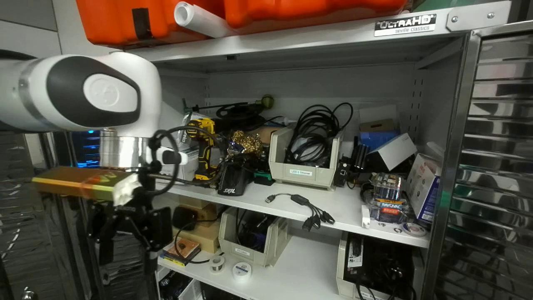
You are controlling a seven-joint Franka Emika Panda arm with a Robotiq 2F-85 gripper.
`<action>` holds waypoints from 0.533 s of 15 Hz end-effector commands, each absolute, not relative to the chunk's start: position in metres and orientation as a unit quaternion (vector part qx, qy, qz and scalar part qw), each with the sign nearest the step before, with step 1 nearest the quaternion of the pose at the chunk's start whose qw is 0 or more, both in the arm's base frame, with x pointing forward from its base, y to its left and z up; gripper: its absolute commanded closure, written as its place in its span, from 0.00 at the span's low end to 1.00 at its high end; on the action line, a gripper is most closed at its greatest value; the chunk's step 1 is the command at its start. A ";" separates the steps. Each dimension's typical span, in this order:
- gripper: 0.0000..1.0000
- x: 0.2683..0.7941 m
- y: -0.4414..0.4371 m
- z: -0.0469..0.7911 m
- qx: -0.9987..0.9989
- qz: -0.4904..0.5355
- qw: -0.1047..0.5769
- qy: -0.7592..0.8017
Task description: Pack away the extension cable.
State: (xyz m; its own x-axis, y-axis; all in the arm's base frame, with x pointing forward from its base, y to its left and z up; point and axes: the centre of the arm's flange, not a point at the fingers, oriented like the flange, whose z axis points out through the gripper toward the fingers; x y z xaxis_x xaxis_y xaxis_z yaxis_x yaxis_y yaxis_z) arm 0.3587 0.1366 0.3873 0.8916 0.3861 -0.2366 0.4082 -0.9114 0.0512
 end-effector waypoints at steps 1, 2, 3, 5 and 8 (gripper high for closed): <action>0.00 0.432 0.126 0.373 0.945 -0.121 0.050 0.301; 0.00 0.449 0.122 0.367 0.936 -0.122 0.049 0.326; 0.00 0.465 0.118 0.361 0.927 -0.126 0.048 0.350; 0.00 0.500 0.112 0.355 0.915 -0.129 0.049 0.380; 0.00 0.545 0.110 0.369 0.909 -0.099 0.065 0.400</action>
State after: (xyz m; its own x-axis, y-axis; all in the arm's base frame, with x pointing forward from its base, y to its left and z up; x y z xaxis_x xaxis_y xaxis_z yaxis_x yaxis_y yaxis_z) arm 0.4867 0.1064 0.3493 0.6944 0.6685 -0.2664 0.6942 -0.7198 0.0031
